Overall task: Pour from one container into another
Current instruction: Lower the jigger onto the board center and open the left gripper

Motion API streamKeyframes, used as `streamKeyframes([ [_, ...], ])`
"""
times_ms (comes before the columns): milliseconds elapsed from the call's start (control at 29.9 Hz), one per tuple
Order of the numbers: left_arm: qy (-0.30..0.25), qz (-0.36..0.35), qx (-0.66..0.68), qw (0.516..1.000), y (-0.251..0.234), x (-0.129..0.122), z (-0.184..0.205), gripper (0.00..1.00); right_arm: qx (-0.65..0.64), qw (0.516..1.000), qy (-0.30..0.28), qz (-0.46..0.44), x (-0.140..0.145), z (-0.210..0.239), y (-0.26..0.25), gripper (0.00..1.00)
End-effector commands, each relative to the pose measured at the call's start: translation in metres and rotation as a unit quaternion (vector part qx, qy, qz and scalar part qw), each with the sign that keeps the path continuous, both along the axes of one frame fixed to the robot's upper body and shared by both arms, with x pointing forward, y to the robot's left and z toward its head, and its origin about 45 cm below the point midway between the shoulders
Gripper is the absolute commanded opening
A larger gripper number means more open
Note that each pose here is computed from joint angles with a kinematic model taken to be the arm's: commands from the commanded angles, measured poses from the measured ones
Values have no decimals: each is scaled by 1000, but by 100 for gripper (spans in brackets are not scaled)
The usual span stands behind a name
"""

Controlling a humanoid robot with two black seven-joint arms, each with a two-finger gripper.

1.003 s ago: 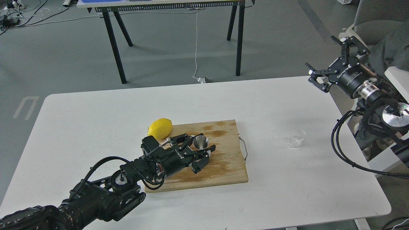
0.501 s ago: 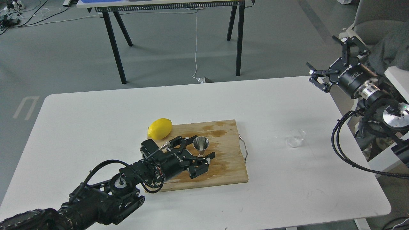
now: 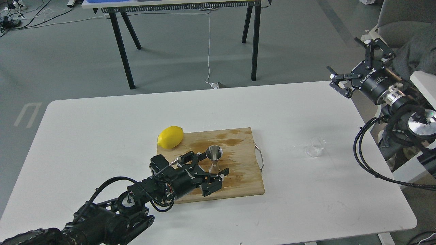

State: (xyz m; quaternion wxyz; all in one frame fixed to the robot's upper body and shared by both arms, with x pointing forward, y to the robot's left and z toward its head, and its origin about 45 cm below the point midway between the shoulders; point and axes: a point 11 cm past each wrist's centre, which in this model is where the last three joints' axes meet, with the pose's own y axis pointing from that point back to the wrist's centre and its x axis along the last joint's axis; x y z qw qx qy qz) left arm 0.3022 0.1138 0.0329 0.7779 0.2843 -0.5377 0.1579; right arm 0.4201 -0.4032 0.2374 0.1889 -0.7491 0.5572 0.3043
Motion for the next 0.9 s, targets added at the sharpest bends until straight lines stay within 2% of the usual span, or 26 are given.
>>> streamKeyframes([
  [0,3,1,0,1000,1,-3,-2,97,0,1000,0,0,0,0,0,99],
  [201,3,1,0,1000,1,-3,-2,97,1,1000,-3,-2,0,2,-1,99],
  [869,-2,12,16,1000,55,-5,4,96,0,1000,-3,-5,0,2,-4,99],
])
